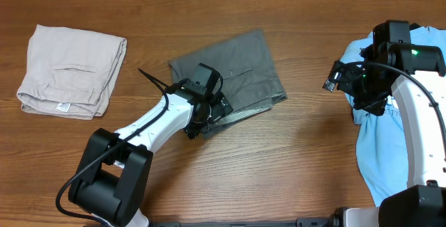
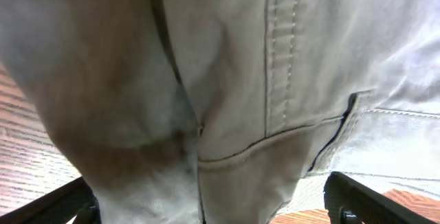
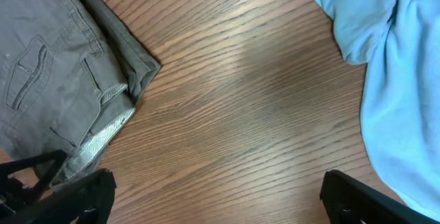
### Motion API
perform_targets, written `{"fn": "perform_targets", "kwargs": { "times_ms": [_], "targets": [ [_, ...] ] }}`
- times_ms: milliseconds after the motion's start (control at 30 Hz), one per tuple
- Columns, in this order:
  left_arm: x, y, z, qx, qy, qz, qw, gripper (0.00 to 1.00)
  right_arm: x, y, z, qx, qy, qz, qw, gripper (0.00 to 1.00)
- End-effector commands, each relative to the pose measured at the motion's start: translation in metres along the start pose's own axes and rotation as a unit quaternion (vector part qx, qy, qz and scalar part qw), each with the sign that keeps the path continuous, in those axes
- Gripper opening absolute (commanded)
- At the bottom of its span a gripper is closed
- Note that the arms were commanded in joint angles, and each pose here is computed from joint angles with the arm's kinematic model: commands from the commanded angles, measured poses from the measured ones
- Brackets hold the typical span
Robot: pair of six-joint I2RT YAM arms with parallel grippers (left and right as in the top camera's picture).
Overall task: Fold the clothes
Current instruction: 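Close the left gripper on the grey shorts' folded edge, then lift and carry the grey shorts left toward the beige pants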
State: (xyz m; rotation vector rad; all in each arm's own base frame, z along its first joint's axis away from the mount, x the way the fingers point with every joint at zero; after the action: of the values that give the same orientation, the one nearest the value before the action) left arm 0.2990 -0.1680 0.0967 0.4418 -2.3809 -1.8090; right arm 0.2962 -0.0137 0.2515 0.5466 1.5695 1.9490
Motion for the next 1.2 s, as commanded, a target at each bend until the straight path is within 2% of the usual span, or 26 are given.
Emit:
{"fn": "perform_targets", "kwargs": {
  "times_ms": [0,100,333,500,600,733,867,933,967,1067,1167],
  "targets": [
    [0.0,0.0,0.003,-0.004,0.008,-0.007,1.0,1.0,-0.002,0.005,0.002,-0.002,0.004,-0.011,1.0,1.0],
    [0.003,-0.002,0.006,-0.01,0.009,-0.004,1.0,0.99,-0.003,0.005,0.002,-0.002,0.004,-0.011,1.0,1.0],
    [0.007,-0.012,0.015,-0.013,0.01,-0.011,1.0,0.89,-0.002,0.005,0.002,-0.002,0.004,-0.011,1.0,1.0],
    [0.009,-0.016,0.02,-0.021,0.018,-0.014,1.0,0.85,-0.002,0.005,0.002,-0.002,0.004,-0.011,1.0,1.0],
    [0.009,-0.016,0.02,-0.021,0.018,-0.014,1.0,0.71,-0.002,0.005,0.002,-0.002,0.004,-0.011,1.0,1.0],
    [0.009,-0.016,0.019,-0.021,0.016,-0.014,1.0,0.46,-0.002,0.005,0.002,-0.002,0.004,-0.011,1.0,1.0],
    [0.009,-0.016,0.019,-0.02,0.016,-0.014,1.0,0.31,-0.002,0.005,0.002,-0.002,0.004,-0.011,1.0,1.0],
    [0.006,-0.015,0.017,-0.012,-0.007,-0.022,1.0,0.11,-0.002,0.005,0.002,-0.002,0.004,-0.011,1.0,1.0],
    [0.003,-0.015,0.014,-0.006,-0.032,-0.029,0.999,0.06,-0.002,0.005,0.002,-0.002,0.004,-0.011,1.0,1.0],
    [-0.004,-0.011,0.004,0.015,-0.114,-0.043,0.992,0.04,-0.002,0.005,0.002,-0.002,0.004,-0.011,1.0,1.0],
    [-0.014,-0.001,-0.009,0.025,-0.218,-0.06,0.974,0.04,-0.002,0.005,0.002,-0.002,0.004,-0.011,1.0,1.0]
  ]
}}
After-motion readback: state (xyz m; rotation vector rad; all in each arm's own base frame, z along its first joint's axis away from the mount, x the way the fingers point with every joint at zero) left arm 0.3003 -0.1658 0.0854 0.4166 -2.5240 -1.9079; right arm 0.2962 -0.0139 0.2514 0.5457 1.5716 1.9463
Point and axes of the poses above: each gripper's point midway between its finger pads, its own y axis back along the fingers, its own z axis along the line the jaws close on, x = y × z, the point moved 8 cm from there along y, back along the fingers, and after that the axes turned 15 degrees about -y, right-handed, at the moved point
